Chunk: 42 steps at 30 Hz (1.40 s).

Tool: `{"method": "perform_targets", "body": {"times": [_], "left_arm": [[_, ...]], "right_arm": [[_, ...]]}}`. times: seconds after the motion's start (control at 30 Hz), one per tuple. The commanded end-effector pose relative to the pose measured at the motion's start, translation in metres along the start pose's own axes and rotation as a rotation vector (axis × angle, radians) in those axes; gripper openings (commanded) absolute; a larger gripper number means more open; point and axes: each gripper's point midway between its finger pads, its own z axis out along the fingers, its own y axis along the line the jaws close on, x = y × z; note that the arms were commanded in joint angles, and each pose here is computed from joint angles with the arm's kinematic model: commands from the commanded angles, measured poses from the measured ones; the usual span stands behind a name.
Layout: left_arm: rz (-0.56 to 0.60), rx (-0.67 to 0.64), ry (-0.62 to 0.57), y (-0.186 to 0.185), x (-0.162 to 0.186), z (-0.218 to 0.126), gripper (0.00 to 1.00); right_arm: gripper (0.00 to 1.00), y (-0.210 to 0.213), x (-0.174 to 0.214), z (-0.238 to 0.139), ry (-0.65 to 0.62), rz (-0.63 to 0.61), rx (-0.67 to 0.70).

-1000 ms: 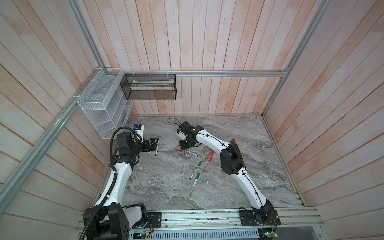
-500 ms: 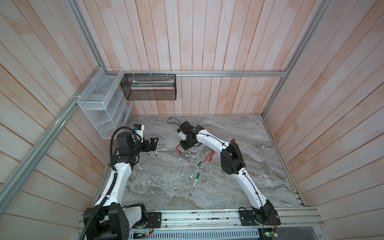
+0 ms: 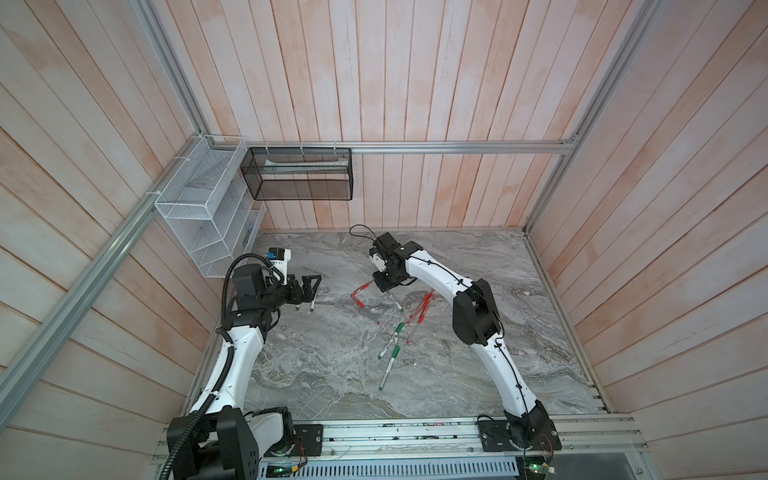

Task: Open the pen caps
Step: 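Lift the marker with the right gripper while the left gripper moves to meet it, then close the left gripper on the marker's white body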

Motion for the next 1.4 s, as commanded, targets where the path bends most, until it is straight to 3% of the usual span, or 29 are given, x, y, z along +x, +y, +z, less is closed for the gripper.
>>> {"method": "perform_targets", "body": {"times": [0.0, 0.13, 0.37, 0.63, 0.97, 1.17, 1.37], "left_arm": [[-0.034, 0.115, -0.012, -0.020, -0.002, -0.001, 1.00], [-0.072, 0.161, -0.011, -0.026, -0.006, 0.004, 1.00], [-0.159, 0.375, 0.019, -0.061, -0.003, 0.008, 0.96], [-0.173, 0.543, 0.065, -0.095, 0.006, 0.009, 0.94], [-0.137, 0.655, 0.134, -0.130, 0.022, 0.011, 0.92], [-0.109, 0.658, 0.154, -0.137, 0.029, 0.016, 0.91], [-0.101, 0.673, 0.185, -0.145, 0.035, 0.023, 0.81]], "right_arm": [[0.08, 0.028, -0.036, -0.069, -0.201, 0.058, -0.133], [0.08, 0.052, -0.044, -0.108, -0.334, 0.123, -0.293], [0.04, 0.072, -0.042, -0.169, -0.589, 0.269, -0.566], [0.01, 0.086, -0.024, -0.201, -0.724, 0.397, -0.805], [0.00, 0.102, -0.017, -0.210, -0.781, 0.432, -0.900], [0.00, 0.114, -0.017, -0.213, -0.785, 0.427, -0.965], [0.00, 0.129, -0.020, -0.217, -0.791, 0.395, -0.996]]}}
